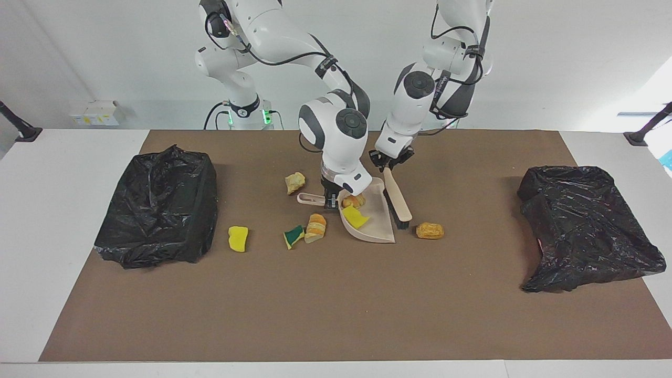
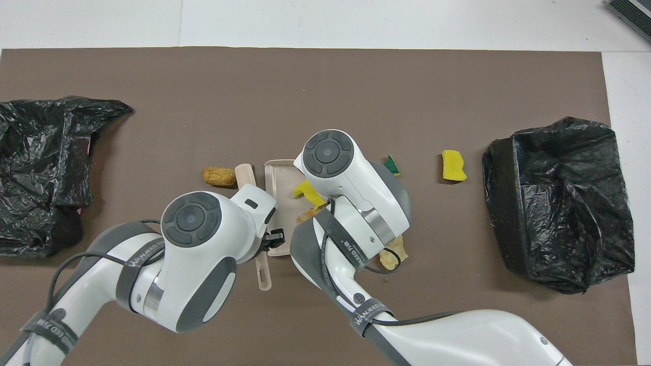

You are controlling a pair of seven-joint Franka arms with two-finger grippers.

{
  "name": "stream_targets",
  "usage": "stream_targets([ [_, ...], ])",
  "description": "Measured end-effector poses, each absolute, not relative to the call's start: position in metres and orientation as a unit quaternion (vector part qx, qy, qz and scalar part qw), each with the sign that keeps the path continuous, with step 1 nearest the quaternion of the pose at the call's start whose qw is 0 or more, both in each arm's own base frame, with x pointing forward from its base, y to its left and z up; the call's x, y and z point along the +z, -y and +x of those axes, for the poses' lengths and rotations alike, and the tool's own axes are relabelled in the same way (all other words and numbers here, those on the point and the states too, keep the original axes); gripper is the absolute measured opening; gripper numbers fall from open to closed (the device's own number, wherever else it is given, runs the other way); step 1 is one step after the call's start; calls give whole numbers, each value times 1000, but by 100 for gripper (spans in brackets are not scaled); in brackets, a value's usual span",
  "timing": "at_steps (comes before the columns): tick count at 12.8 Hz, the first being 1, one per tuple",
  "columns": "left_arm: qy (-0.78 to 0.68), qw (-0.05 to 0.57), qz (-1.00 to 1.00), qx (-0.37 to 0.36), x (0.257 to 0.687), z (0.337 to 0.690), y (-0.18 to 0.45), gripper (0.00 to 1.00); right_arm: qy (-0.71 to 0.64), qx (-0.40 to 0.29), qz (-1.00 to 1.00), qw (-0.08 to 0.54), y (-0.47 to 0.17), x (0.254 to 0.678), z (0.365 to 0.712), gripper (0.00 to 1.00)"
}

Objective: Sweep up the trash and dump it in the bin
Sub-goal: 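Sweep bread and sponges into the dustpan with the left gripper's brush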

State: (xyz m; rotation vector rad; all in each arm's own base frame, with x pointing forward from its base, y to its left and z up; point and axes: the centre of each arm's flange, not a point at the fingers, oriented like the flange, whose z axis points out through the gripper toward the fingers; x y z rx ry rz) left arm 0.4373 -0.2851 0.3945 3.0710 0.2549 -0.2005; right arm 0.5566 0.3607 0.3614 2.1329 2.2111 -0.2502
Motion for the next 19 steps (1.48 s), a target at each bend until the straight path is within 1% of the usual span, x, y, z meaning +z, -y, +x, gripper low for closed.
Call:
stream_targets([
  [4, -75, -2, 995, -73, 387, 471, 215, 26, -715, -82, 694, 30, -360, 360, 555, 32],
  [7, -52, -7, 996, -74, 384, 493, 155, 26, -711, -75, 698, 31, -359, 357, 552, 32],
  [9, -32, -4, 996, -78, 380, 502, 123, 26, -712, -68, 698, 32, -357, 353, 548, 32],
  [11, -11, -1, 996, -84, 373, 504, 104, 26, -712, -66, 698, 32, -357, 352, 547, 32],
  [14, 22, -3, 996, -89, 356, 496, 122, 26, -712, -65, 699, 32, -357, 352, 546, 32],
  [16, 90, -4, 991, -94, 349, 483, 156, 26, -712, -65, 699, 32, -357, 352, 546, 32],
  [19, 192, -6, 977, -93, 350, 459, 216, 26, -712, -65, 699, 32, -357, 352, 546, 32],
])
